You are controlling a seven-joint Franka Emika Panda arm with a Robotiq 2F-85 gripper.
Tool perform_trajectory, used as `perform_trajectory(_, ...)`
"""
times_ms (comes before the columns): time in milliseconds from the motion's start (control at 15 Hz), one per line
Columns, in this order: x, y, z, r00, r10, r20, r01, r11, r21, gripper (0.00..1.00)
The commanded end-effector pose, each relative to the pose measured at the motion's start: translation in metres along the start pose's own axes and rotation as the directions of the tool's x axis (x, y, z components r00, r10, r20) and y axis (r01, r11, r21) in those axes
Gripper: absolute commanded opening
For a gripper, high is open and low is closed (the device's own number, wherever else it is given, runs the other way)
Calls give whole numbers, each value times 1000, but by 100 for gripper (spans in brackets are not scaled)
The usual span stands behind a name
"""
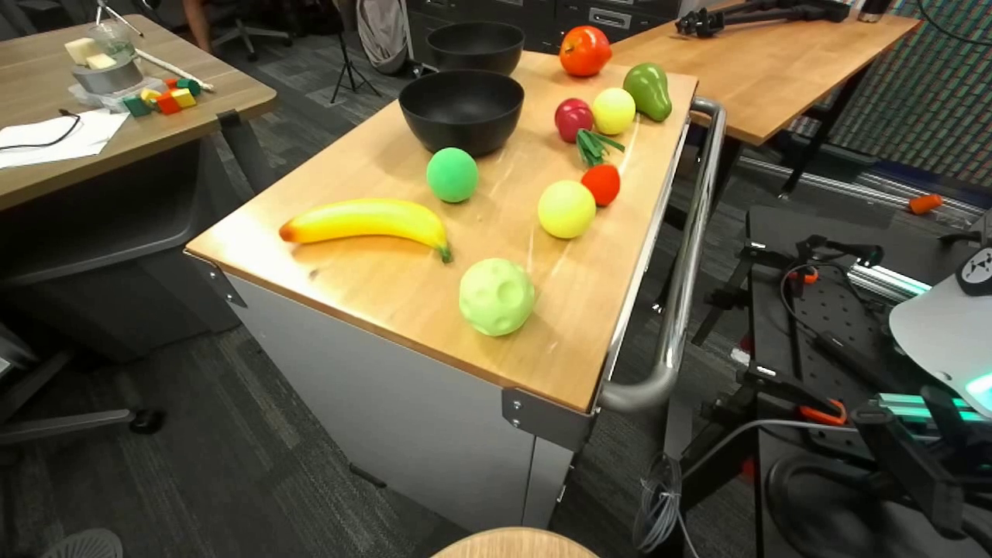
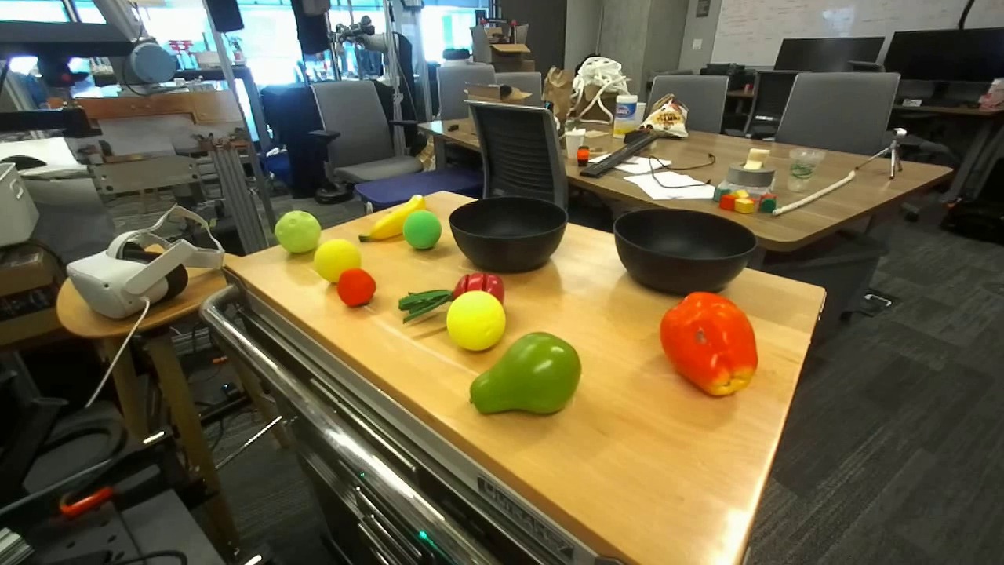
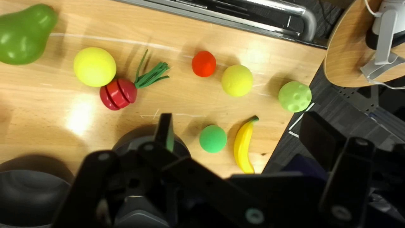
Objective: Divide the fruits between the black bowls
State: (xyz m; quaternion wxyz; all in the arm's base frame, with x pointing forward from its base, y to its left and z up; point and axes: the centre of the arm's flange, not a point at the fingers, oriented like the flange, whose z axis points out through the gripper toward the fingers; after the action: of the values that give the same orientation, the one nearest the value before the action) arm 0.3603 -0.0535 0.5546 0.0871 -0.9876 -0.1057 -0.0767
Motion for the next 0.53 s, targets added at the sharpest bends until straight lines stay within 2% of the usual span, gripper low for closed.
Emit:
perform_trajectory(0,3,3,1,998,43,-48,-45,998,-51,100)
perform_trajectory(67,10,5,7,993,51,-105,-58,997,-55,100)
perform_trajectory(133,22,7,15,989,16,-145,-35,991,-126,100)
perform_trajectory(267,56,10,42,976,-56,-212,13,979,-202,100)
perform_trajectory(333,71,11,53,969,-65,-238,12,976,-218,100)
perform_trajectory(467,107,14,83,974,-8,-228,-36,982,-187,100)
